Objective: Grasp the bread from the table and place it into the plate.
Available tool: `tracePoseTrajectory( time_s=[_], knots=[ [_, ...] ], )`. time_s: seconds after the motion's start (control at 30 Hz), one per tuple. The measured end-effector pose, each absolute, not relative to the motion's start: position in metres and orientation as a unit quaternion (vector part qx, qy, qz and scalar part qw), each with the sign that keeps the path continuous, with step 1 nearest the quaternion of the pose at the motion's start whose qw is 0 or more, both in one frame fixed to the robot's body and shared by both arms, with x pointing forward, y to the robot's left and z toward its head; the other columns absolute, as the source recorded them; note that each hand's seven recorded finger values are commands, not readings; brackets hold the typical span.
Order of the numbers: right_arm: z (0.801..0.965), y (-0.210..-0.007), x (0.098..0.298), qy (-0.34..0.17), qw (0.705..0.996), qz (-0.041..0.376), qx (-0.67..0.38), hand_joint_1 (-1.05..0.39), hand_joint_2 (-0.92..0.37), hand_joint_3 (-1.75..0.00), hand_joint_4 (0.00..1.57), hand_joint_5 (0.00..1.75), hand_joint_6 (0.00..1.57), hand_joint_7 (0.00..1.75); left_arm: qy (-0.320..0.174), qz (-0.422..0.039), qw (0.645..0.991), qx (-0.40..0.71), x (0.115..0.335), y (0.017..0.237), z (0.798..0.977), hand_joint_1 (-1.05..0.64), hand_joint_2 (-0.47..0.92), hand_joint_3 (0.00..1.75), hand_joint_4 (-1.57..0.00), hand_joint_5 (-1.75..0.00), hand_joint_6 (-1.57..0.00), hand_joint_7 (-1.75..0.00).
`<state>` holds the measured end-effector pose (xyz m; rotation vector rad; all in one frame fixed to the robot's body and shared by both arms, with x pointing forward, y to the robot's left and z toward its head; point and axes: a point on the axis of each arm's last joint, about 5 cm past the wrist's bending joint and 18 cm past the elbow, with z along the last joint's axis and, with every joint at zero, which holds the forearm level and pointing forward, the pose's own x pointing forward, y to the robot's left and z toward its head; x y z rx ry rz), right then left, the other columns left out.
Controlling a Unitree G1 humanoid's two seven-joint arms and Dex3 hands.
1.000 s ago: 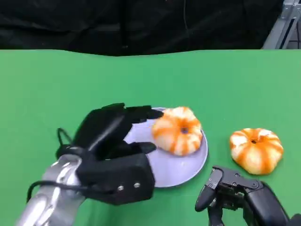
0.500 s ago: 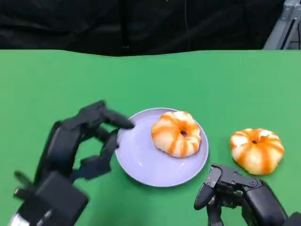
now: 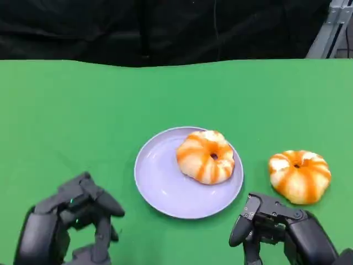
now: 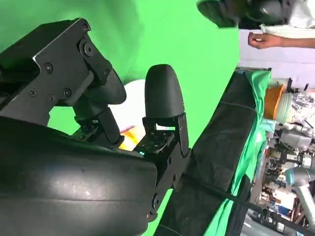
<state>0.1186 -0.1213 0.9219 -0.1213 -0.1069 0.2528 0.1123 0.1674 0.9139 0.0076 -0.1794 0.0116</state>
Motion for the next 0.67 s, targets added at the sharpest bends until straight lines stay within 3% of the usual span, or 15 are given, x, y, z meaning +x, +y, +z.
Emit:
tracePoseTrajectory(
  time_s=[0.67],
  knots=[
    [0.9217, -0.1268, 0.1187, -0.059, 0.988, 0.123, -0.065, 0.15, -0.33, -1.52, 0.83, 1.72, 0.72, 1.56, -0.073, -0.004, 0.997, -0.021, 0.1093, 0.1659, 0.9036, -0.04, 0.35, 1.44, -0.83, -1.72, -0.8, -1.5]
  ],
)
